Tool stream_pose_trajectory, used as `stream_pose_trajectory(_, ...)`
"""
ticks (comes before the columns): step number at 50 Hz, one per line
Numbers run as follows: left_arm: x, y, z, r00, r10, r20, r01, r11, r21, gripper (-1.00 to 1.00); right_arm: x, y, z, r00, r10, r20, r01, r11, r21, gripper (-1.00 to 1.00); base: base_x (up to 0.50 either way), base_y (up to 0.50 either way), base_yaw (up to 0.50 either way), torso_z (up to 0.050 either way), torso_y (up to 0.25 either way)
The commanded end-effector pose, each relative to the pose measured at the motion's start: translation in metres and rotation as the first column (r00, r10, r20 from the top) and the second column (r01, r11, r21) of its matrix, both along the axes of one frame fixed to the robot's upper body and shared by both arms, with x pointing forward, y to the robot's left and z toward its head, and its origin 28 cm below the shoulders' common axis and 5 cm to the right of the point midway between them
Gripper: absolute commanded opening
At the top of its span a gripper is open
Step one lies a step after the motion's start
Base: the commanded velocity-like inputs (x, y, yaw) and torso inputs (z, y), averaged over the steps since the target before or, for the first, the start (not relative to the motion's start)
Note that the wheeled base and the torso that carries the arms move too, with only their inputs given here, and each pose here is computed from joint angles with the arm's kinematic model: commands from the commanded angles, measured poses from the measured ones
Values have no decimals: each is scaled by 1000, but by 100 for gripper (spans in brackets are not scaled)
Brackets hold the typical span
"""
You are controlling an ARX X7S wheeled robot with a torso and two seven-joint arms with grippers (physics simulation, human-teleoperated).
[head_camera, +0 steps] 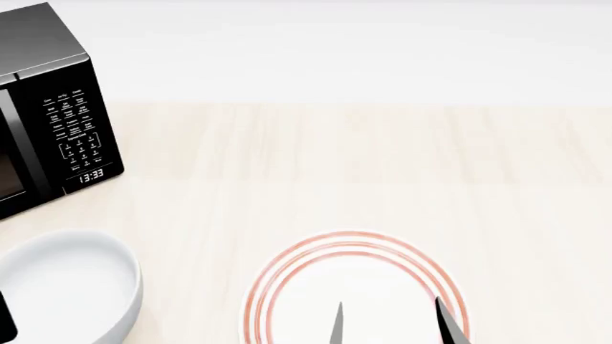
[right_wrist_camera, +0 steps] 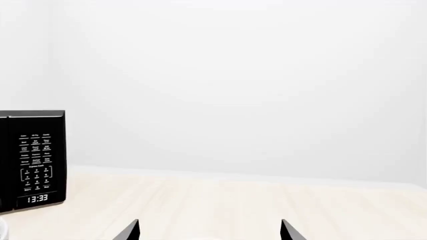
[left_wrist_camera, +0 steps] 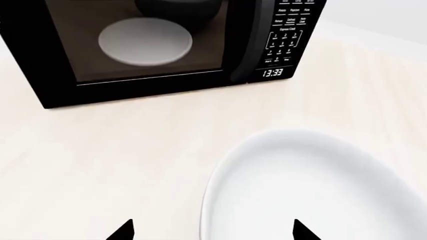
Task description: Pick up the white bowl and put it on the plate.
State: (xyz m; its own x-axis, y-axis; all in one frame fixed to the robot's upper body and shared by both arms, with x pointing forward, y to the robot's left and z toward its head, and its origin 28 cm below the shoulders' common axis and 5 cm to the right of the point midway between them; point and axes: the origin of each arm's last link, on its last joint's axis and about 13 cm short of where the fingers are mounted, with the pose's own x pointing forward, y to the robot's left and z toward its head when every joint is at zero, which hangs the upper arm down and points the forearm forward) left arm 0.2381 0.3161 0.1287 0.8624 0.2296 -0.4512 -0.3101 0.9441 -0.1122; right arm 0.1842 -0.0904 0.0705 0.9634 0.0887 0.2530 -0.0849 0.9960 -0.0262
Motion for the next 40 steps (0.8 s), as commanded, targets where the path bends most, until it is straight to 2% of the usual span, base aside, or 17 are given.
stream_pose_trajectory(1, 4, -1, -6, 1000, 3, -10, -3, 1000, -6, 100, 0, 0, -1, 1000, 3, -2, -3, 1000, 1, 100, 0, 0, 0, 0, 0)
stream_pose_trajectory(40, 11, -2, -23, 999, 17, -38, -17, 1000, 9, 100, 1, 1, -3, 1000, 10, -11, -10, 1000, 1, 100, 0, 0, 0, 0, 0)
